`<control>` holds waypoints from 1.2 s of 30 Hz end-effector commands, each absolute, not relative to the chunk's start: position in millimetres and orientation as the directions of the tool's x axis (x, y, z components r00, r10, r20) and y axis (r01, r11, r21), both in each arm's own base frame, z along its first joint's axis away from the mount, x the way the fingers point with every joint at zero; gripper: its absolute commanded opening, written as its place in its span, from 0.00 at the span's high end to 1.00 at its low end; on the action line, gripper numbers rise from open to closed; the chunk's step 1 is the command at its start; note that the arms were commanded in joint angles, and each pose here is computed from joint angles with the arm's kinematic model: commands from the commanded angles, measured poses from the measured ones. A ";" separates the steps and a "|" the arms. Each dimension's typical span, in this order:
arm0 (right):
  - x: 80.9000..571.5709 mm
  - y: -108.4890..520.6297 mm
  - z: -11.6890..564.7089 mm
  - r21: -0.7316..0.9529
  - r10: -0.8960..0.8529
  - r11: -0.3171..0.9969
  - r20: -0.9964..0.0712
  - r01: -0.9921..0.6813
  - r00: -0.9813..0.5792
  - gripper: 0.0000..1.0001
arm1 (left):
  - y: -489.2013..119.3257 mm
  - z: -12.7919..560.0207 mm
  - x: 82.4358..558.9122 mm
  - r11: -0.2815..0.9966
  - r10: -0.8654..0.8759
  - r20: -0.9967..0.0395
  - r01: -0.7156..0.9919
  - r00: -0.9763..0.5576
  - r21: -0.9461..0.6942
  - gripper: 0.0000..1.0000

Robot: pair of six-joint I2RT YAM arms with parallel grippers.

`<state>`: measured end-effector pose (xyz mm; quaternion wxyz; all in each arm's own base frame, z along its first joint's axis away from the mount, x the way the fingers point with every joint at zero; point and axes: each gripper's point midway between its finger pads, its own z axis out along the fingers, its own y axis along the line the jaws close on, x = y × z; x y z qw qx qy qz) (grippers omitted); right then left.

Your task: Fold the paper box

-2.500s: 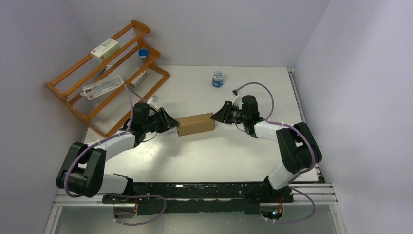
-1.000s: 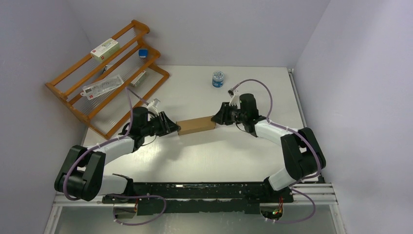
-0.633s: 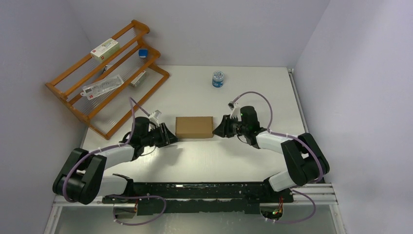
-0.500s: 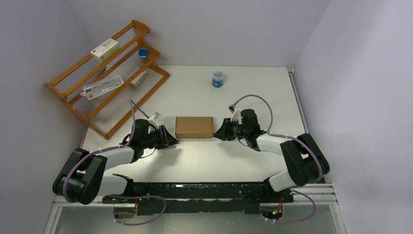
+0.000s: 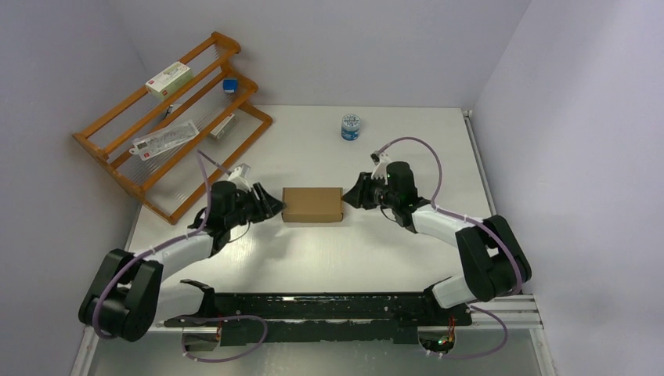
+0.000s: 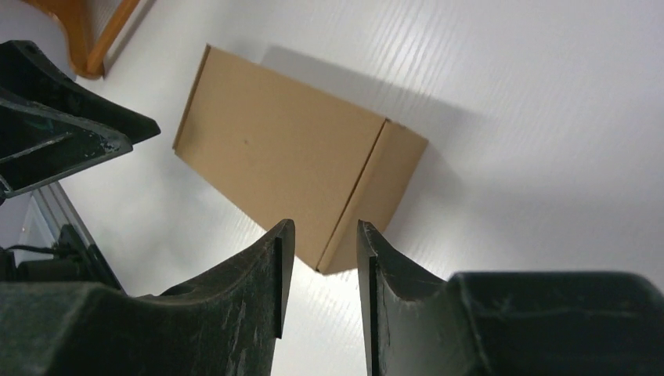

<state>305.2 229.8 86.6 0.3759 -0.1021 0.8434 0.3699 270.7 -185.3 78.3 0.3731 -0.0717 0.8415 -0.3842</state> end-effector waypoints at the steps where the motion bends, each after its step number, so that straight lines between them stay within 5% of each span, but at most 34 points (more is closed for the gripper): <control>1: 318.6 235.4 83.6 0.570 0.143 0.726 -0.671 -0.383 -0.727 0.61 | -186.6 86.4 300.2 0.732 -0.401 -0.608 0.159 -0.685 -0.662 0.51; 16: 359.5 255.5 57.9 0.562 0.108 0.746 -0.632 -0.357 -0.768 0.74 | -244.6 69.6 325.6 0.637 -0.384 -0.507 0.176 -0.772 -0.750 0.63; 25: 389.2 227.8 73.6 0.493 0.143 0.818 -0.673 -0.296 -0.726 0.67 | -241.9 74.1 347.2 0.687 -0.404 -0.542 0.147 -0.737 -0.712 0.54; 36: 379.5 161.5 152.3 0.339 0.166 0.915 -0.812 -0.221 -0.560 0.55 | -144.5 156.8 333.2 0.890 -0.401 -0.750 -0.027 -0.527 -0.456 0.34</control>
